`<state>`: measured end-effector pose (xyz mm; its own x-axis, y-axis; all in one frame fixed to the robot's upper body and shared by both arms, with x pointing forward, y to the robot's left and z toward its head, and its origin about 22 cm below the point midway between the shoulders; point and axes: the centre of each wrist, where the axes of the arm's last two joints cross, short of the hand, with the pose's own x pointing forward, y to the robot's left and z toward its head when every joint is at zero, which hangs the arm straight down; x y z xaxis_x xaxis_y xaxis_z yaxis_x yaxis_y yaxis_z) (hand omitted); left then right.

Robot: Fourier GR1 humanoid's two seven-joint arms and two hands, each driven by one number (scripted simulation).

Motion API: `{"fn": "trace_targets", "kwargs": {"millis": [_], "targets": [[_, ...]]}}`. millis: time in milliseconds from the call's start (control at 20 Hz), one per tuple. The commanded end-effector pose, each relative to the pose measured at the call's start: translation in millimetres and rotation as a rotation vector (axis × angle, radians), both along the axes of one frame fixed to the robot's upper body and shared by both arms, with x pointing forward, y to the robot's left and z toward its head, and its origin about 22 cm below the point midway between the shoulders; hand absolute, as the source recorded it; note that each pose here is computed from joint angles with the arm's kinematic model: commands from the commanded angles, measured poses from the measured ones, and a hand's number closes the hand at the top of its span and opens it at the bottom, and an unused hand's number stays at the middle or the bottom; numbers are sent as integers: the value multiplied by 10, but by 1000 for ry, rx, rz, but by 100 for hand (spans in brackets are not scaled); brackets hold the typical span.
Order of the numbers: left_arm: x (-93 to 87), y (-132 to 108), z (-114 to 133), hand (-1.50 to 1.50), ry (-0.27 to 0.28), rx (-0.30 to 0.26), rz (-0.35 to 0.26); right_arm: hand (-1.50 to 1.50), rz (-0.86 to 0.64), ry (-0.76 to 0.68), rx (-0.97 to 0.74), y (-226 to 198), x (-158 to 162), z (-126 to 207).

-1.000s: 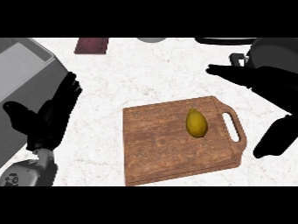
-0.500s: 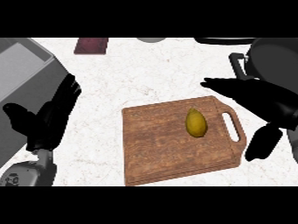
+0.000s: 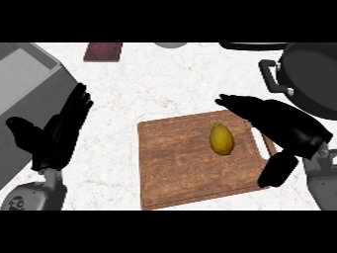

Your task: Pick the lemon from the cutting board and place it in the pot

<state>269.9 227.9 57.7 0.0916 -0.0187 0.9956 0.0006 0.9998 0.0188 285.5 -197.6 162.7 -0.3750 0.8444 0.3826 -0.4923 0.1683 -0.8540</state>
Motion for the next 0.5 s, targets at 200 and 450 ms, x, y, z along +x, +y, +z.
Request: {"fn": "trace_targets", "kwargs": {"millis": [200,450], "targets": [[5,0,172,0,8,-13,10,-150,-62,24,-33,221,-36,-167],[-62,114,51,0,14,-14,-18,-150,-104,19,-117,303,275,-175]]}}
